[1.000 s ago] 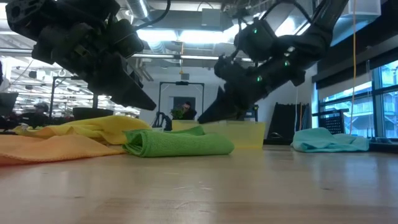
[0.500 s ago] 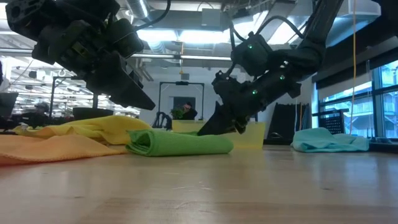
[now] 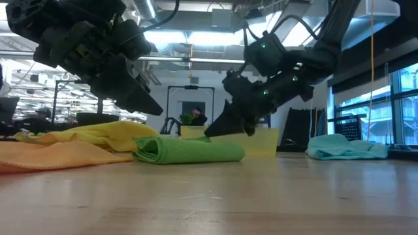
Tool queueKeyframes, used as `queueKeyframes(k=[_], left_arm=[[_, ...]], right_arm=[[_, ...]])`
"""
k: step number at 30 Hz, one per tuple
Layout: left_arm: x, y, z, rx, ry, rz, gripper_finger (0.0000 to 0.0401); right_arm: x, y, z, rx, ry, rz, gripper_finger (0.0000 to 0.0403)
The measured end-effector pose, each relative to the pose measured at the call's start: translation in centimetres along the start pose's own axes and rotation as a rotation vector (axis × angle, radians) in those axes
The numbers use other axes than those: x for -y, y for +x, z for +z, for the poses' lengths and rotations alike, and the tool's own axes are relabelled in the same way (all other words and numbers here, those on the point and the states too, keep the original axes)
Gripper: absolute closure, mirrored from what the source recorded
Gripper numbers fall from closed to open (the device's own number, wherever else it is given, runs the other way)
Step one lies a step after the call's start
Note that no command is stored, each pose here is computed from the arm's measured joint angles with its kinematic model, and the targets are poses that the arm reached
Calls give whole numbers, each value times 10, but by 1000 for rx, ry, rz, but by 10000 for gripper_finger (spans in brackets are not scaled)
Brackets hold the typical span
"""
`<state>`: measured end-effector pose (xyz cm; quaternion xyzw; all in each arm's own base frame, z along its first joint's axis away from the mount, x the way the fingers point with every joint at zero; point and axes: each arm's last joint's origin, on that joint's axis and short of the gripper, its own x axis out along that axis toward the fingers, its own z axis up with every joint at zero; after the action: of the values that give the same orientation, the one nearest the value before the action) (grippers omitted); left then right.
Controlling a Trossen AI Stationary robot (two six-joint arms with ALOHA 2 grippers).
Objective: Fold microfiber towels
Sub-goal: Fold the green microfiber cloth
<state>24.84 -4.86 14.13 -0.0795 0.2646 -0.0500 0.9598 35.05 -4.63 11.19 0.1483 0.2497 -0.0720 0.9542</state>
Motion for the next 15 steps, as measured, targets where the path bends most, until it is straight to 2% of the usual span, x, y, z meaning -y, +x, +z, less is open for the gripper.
queueKeyframes(k=[9,15], left_arm=[[0,0,0,0,17,0,315],[0,0,0,0,19,0,315]], right_arm=[[8,11,-19,-68,24,-42,396],[7,8,-13,-50,19,-37,396]])
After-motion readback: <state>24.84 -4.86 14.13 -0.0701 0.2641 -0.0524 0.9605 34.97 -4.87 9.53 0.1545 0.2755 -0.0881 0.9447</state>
